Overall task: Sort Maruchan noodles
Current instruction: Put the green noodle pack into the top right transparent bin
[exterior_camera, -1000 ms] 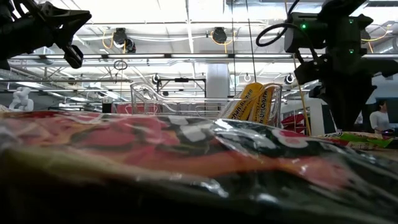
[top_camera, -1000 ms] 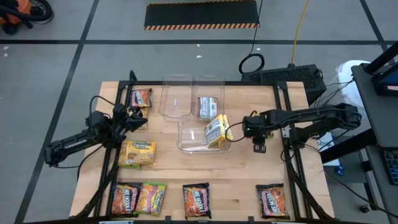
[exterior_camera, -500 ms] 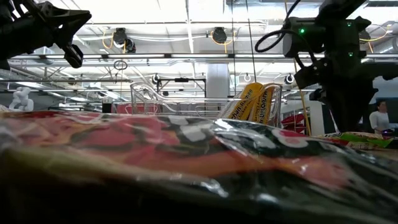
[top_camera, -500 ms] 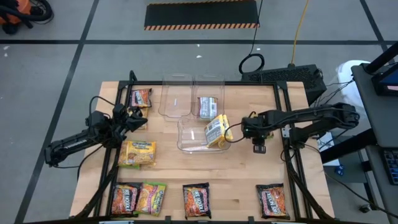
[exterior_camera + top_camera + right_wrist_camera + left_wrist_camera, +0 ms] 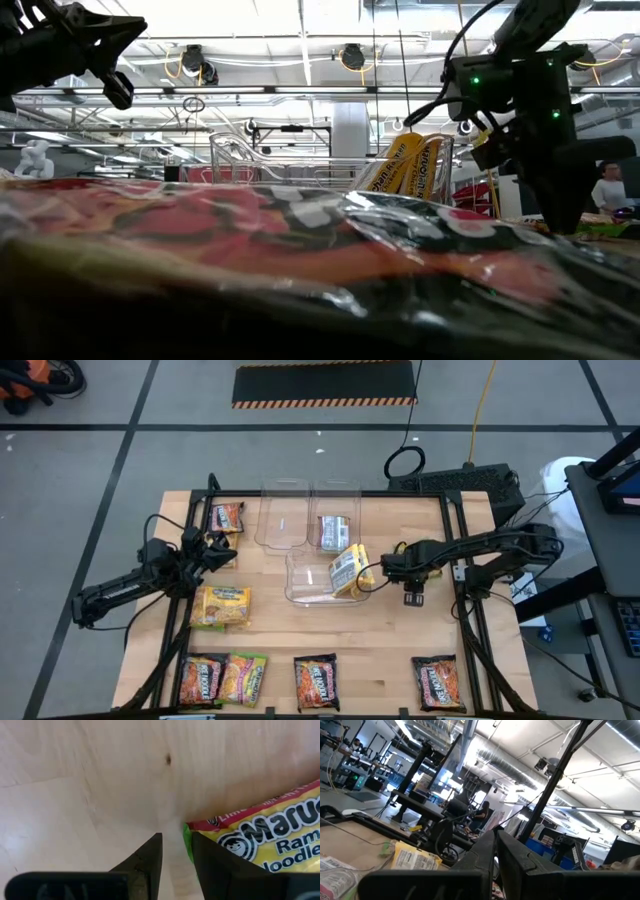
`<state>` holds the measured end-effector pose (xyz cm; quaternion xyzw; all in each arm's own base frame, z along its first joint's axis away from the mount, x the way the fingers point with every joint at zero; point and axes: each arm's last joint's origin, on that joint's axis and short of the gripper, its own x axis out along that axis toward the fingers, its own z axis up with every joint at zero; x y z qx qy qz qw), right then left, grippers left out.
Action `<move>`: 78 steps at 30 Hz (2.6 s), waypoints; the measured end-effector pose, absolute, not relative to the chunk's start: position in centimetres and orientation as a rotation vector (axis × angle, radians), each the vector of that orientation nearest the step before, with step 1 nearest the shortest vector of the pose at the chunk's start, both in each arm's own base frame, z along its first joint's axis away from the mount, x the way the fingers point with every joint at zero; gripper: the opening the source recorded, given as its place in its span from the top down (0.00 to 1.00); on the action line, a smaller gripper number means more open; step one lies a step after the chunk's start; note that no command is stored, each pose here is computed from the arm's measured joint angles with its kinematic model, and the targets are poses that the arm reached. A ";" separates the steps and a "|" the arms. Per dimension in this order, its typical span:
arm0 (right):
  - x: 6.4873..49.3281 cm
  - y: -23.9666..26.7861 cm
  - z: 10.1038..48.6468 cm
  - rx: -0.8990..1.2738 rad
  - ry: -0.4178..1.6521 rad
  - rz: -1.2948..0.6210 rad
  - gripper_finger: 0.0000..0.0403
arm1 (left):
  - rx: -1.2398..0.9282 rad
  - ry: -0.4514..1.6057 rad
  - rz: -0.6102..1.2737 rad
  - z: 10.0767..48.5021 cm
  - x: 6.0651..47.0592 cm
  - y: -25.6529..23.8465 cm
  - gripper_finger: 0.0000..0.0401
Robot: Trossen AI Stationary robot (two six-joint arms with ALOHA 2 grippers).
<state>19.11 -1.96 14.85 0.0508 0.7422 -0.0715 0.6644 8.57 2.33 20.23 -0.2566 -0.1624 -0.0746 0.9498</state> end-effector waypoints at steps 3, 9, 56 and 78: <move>19.1 -2.0 15.0 0.111 1.670 -0.164 0.76 | -0.522 -0.330 -0.152 20.2 8.6 2.3 0.94; 19.2 -2.4 15.5 -0.045 1.672 -0.251 0.76 | -0.522 -0.331 -0.151 20.2 8.6 2.3 0.94; 18.7 -5.8 13.3 -0.075 1.855 -0.319 1.00 | -0.549 -0.346 -0.134 20.3 8.5 2.4 0.94; 17.0 -5.8 20.7 -0.006 1.669 -0.621 1.00 | -0.544 -0.347 -0.132 20.3 8.6 2.4 0.94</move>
